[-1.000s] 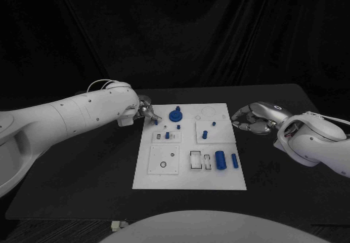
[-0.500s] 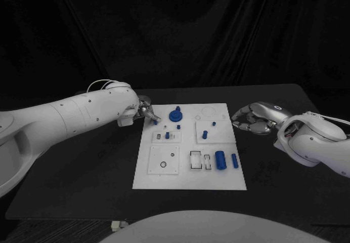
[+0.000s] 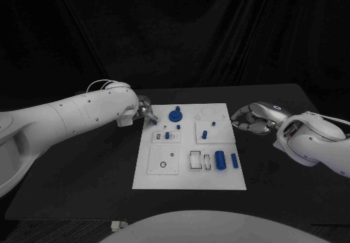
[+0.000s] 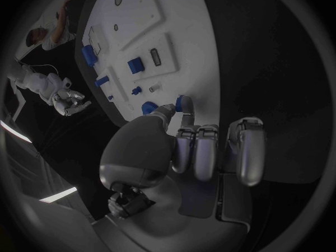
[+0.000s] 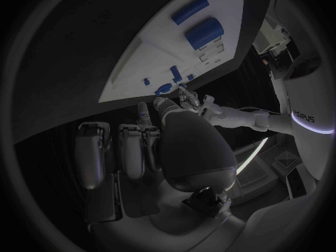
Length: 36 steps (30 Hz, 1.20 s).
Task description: Assemble the parts on the task board
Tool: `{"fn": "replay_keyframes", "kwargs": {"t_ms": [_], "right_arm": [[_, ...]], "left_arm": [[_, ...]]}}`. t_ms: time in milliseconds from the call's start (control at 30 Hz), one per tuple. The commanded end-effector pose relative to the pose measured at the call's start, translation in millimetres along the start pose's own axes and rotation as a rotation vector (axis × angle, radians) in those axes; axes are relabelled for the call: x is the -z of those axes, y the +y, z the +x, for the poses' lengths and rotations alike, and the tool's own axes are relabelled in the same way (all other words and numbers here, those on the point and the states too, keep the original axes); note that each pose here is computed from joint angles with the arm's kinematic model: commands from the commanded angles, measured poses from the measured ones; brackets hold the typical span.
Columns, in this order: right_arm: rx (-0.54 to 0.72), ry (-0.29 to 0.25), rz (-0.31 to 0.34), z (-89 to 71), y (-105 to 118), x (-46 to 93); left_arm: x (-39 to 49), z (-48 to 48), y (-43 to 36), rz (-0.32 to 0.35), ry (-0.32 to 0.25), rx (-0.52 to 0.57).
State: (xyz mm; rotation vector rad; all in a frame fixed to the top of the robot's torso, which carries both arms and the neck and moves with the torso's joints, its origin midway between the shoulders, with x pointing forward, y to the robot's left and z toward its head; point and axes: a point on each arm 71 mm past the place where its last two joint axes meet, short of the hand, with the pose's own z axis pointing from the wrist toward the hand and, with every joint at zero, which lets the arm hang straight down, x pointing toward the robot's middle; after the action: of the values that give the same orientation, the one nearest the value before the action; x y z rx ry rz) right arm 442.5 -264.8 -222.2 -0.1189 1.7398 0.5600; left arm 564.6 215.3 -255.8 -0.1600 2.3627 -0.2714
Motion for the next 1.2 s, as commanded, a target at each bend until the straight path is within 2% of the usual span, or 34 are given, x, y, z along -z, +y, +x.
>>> {"fn": "replay_keyframes", "kwargs": {"t_ms": [33, 633, 967, 1200], "right_arm": [[0.001, -0.004, -0.004, 0.6, 0.4, 0.0], [0.001, -0.001, -0.003, 1.2, 0.5, -0.7], [0.001, -0.003, 0.005, 0.8, -1.1, 0.5], [0.001, -0.006, 0.013, 0.1, -2.7, 2.1]], "left_arm": [[-0.2, 2.1, -1.7, 0.016, 0.013, -0.002], [1.7, 2.0, 2.7, 0.016, 0.003, 0.004], [7.5, 0.7, 6.1, 0.048, -0.066, 0.031], [15.4, 1.5, 14.8, 0.053, -0.090, 0.045]]}}
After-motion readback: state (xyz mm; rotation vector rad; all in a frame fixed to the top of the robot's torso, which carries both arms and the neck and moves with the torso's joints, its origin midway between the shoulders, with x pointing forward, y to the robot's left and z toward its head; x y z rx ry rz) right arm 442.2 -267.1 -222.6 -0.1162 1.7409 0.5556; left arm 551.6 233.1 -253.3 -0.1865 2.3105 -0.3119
